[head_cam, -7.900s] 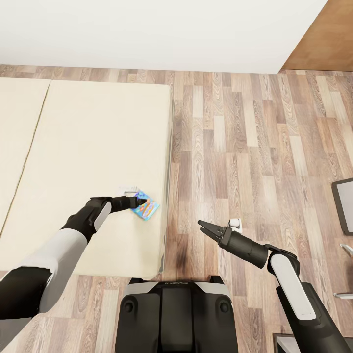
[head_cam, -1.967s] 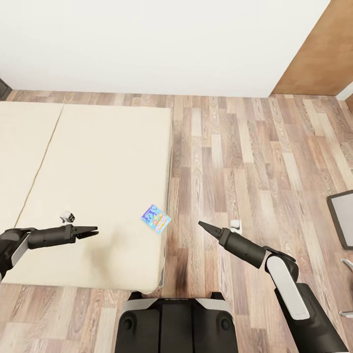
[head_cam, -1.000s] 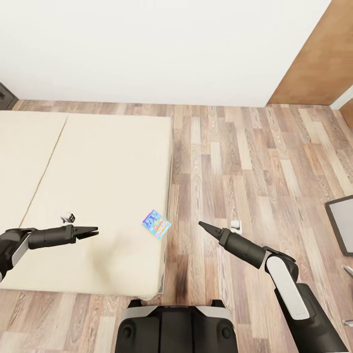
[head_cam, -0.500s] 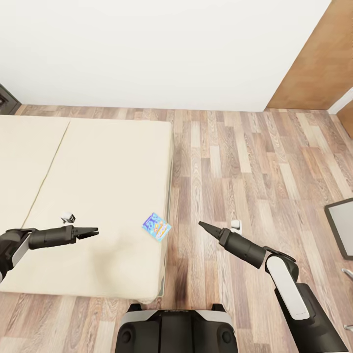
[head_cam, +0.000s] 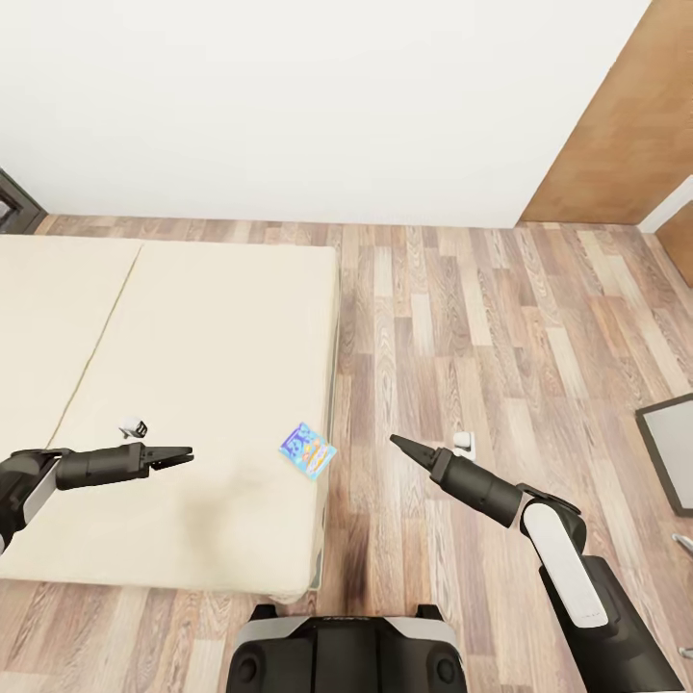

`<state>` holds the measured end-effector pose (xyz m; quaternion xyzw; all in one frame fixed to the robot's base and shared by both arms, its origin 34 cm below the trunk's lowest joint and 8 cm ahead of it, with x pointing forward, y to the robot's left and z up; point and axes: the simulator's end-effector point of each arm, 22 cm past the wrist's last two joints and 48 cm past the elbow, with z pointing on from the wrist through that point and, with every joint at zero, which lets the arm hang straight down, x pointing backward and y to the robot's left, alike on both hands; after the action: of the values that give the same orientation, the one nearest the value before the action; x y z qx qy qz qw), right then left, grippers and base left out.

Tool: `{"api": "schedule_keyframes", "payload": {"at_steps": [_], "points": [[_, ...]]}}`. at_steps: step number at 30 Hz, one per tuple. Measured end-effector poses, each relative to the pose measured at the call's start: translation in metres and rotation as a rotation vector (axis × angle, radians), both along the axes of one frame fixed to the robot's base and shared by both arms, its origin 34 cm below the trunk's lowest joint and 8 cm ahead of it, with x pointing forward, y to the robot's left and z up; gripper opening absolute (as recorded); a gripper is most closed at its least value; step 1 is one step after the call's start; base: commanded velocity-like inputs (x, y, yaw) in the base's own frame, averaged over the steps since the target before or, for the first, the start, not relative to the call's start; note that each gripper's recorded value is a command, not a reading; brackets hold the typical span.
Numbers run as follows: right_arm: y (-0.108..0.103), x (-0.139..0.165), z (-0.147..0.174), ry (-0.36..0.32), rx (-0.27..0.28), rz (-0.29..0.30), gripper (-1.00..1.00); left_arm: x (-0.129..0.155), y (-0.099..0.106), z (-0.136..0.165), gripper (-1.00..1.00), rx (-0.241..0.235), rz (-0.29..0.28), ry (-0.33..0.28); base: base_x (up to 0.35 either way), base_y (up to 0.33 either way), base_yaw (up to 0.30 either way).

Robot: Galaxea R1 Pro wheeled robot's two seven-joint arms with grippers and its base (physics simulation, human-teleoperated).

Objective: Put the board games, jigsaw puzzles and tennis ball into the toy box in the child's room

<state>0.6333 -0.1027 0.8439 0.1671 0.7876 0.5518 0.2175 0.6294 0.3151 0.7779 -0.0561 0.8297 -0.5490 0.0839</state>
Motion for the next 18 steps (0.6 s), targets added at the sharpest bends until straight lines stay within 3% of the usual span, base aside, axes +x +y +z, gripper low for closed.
{"api": "schedule_keyframes", "payload": {"at_steps": [18], "points": [[0.001,0.004,0.013,-0.022,0.0,-0.004,1.0,0.005,-0.001,0.014,1.0,0.0,-0.001,-0.028,0.0,0.0,0.0]]}}
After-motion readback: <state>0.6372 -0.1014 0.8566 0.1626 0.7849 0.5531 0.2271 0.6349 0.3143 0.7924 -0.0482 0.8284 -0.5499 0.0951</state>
